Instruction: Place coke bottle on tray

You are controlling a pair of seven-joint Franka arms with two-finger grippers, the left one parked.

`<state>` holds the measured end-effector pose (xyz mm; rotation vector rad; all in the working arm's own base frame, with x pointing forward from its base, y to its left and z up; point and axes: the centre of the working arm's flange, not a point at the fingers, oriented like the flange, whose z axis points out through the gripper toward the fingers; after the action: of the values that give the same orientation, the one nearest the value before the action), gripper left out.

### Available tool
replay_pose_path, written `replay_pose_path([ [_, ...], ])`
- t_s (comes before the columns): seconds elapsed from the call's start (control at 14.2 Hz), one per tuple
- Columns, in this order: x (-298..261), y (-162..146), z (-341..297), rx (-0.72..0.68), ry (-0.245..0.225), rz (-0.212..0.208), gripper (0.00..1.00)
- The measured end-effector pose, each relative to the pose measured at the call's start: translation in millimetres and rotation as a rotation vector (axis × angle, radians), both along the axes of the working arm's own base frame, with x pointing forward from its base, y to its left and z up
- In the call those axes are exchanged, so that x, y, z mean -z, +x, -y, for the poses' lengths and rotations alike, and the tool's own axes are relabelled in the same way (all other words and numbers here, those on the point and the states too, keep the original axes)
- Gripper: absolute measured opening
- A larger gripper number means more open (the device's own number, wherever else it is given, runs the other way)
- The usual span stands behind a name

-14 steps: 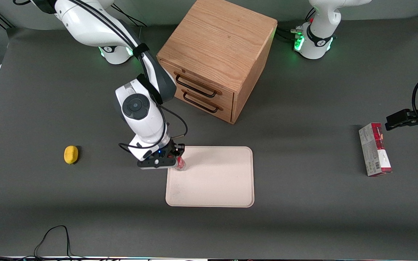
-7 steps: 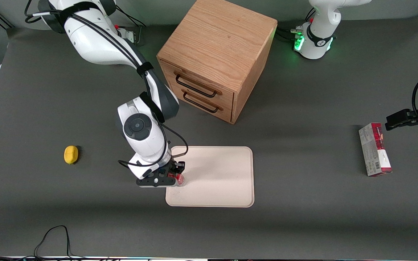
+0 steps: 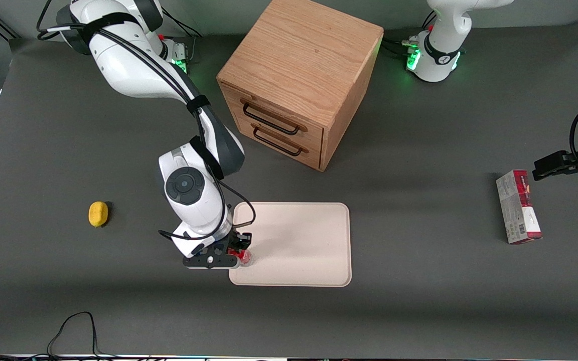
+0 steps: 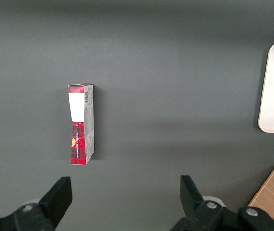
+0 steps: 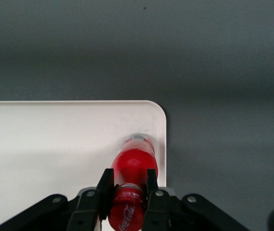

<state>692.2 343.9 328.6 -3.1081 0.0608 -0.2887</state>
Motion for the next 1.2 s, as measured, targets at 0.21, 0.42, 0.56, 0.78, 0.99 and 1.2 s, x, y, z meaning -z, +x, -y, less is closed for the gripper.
replay_pose_path([
  [0.21,1,0,0,0.000,-0.001,-0.001,0.32],
  [0.42,-2,1,-1,0.000,0.002,0.004,0.43],
  [0.56,-7,2,-1,-0.001,0.006,0.013,0.62],
  [0.78,-31,1,-1,0.003,0.000,0.002,0.91],
  [0.99,-97,-13,1,0.004,-0.002,-0.006,1.00],
  [1.2,-168,-37,14,0.013,-0.012,-0.031,1.00],
])
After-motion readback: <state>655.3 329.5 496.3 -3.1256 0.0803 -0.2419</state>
